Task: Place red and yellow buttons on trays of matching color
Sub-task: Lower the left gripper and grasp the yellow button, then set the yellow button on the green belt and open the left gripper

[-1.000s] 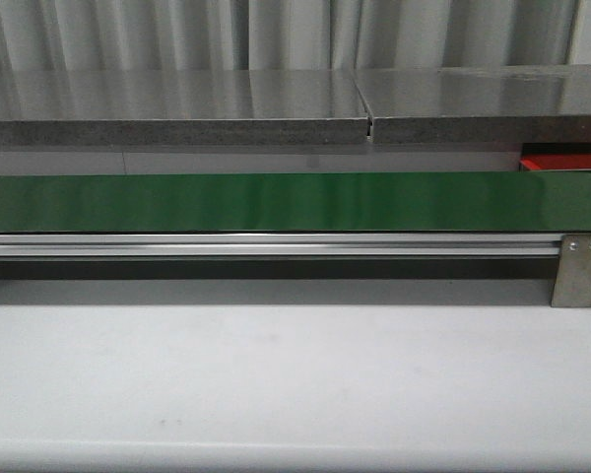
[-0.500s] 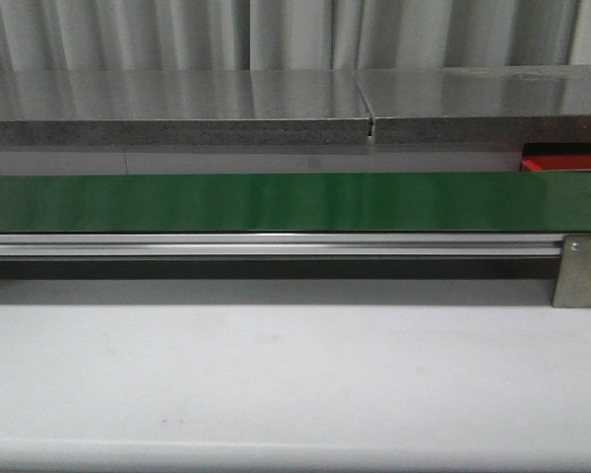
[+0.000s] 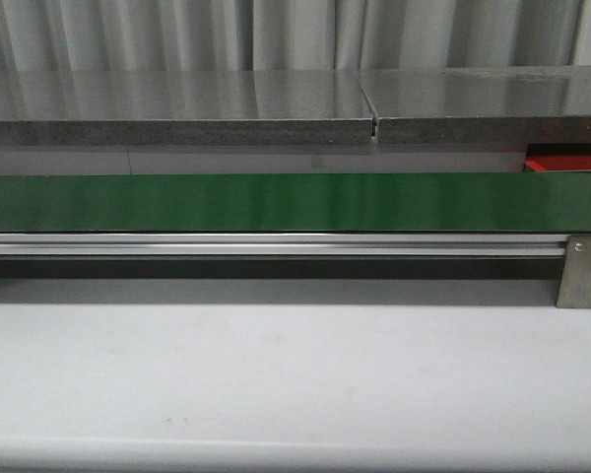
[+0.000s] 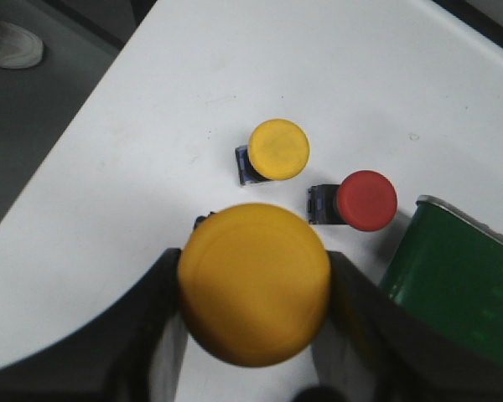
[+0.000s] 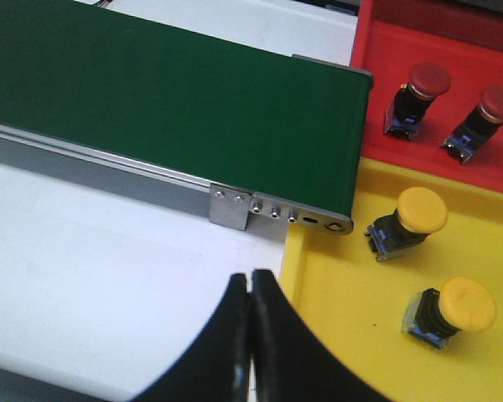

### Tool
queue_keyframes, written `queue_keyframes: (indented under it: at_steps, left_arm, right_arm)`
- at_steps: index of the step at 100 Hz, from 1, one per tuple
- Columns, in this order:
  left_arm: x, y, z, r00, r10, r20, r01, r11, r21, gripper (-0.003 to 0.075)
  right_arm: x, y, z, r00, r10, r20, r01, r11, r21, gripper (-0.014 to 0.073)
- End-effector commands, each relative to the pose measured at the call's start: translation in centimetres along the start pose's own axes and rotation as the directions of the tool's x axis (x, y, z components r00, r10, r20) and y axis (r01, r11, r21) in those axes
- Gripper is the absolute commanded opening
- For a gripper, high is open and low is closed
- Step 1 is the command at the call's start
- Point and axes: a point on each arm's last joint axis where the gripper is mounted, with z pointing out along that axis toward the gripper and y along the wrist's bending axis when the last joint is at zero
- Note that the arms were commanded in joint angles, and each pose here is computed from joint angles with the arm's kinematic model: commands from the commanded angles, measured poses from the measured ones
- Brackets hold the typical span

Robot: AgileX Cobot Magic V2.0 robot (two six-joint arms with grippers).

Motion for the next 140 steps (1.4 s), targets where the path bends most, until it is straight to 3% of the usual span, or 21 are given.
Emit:
queue_keyframes:
  at_steps: [1,21,50,76,140]
  left_arm:
    - [-0.4,-2.7,-4.8,0.991,0.06,0.116,-0.062,0.998,0.012,-0.002]
    - [0.7,-8.1,-5.0,0.979,0.17,0.113,-0.178,0.982,0.068,-0.002]
    - [2.5,-12.7,-3.8,0.961,0.264,0.084,-0.273,0.954,0.122,-0.002]
    - [5.0,-13.4,-0.3,0.959,0.285,-0.012,-0.281,0.95,0.134,-0.002]
    - [7.4,-14.2,3.3,0.953,0.304,-0.013,-0.3,0.945,0.131,-0.0017]
  right_arm:
    - [-1.2,-0.2,-0.6,0.997,-0.006,0.081,0.004,1.0,0.027,-0.0118]
    - [-1.2,-0.2,-0.6,0.997,-0.006,0.081,0.004,1.0,0.027,-0.0118]
    - [-1.2,-0.2,-0.6,0.997,-0.006,0.081,0.004,1.0,0.027,-0.0118]
    - [-1.2,-0.2,-0.6,0.997,-0.006,0.081,0.004,1.0,0.027,-0.0118]
    - [-1.2,-0.2,-0.6,0.997,-0.006,0.081,0.004,1.0,0.027,-0.0118]
